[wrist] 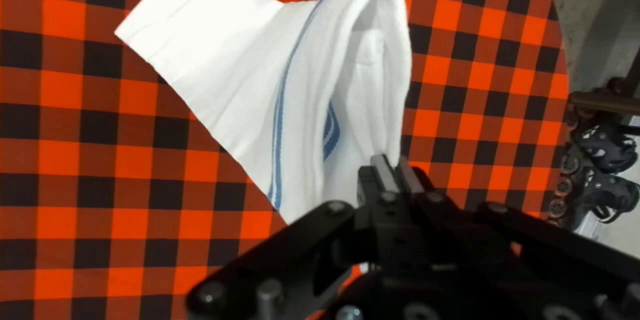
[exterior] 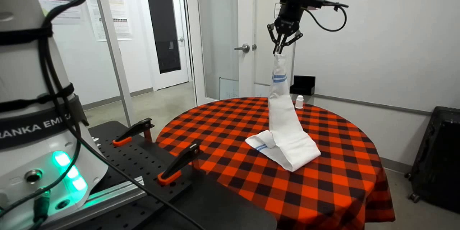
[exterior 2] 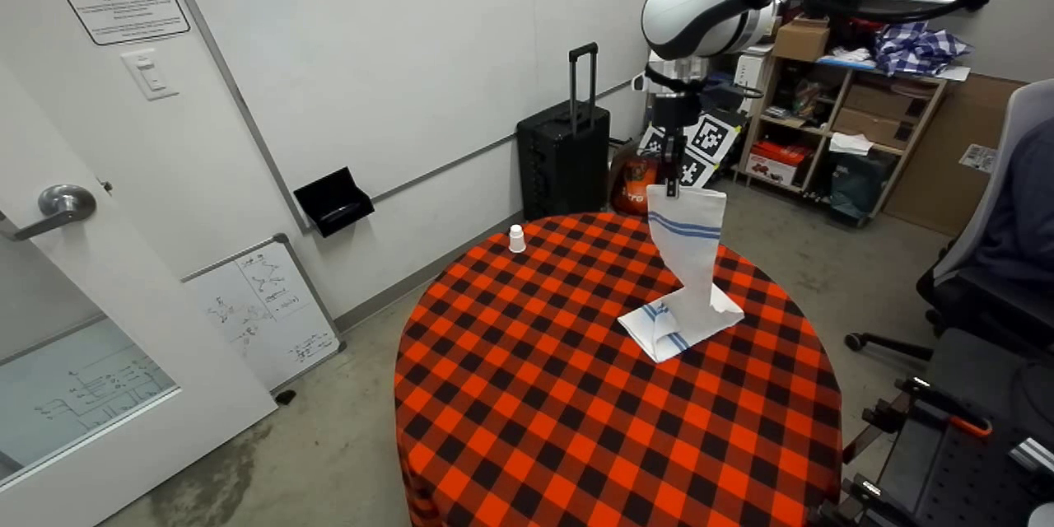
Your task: Fold the towel on the table
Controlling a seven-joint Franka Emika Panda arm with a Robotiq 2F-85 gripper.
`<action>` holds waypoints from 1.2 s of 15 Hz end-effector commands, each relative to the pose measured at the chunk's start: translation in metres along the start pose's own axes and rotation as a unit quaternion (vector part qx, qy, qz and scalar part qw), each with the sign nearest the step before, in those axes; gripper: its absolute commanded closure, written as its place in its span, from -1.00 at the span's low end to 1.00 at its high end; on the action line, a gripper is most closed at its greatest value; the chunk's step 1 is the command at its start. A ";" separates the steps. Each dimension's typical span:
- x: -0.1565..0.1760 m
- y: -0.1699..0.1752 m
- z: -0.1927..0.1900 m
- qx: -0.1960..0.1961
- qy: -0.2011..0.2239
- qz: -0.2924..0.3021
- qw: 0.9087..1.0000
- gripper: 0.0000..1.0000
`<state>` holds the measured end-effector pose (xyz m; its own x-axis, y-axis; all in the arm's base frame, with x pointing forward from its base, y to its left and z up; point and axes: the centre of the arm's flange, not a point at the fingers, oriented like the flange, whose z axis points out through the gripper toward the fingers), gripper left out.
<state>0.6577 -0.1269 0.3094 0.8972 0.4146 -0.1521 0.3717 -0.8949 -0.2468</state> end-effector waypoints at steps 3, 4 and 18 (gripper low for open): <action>0.023 -0.033 0.024 0.035 -0.038 -0.039 0.998 0.99; 0.028 -0.039 0.027 0.036 -0.039 -0.044 0.998 0.99; 0.077 -0.066 0.083 0.097 -0.036 -0.035 0.994 0.99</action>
<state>0.6636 -0.0254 0.2434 0.8292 0.5224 -0.1990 0.4185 -0.8161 -0.3986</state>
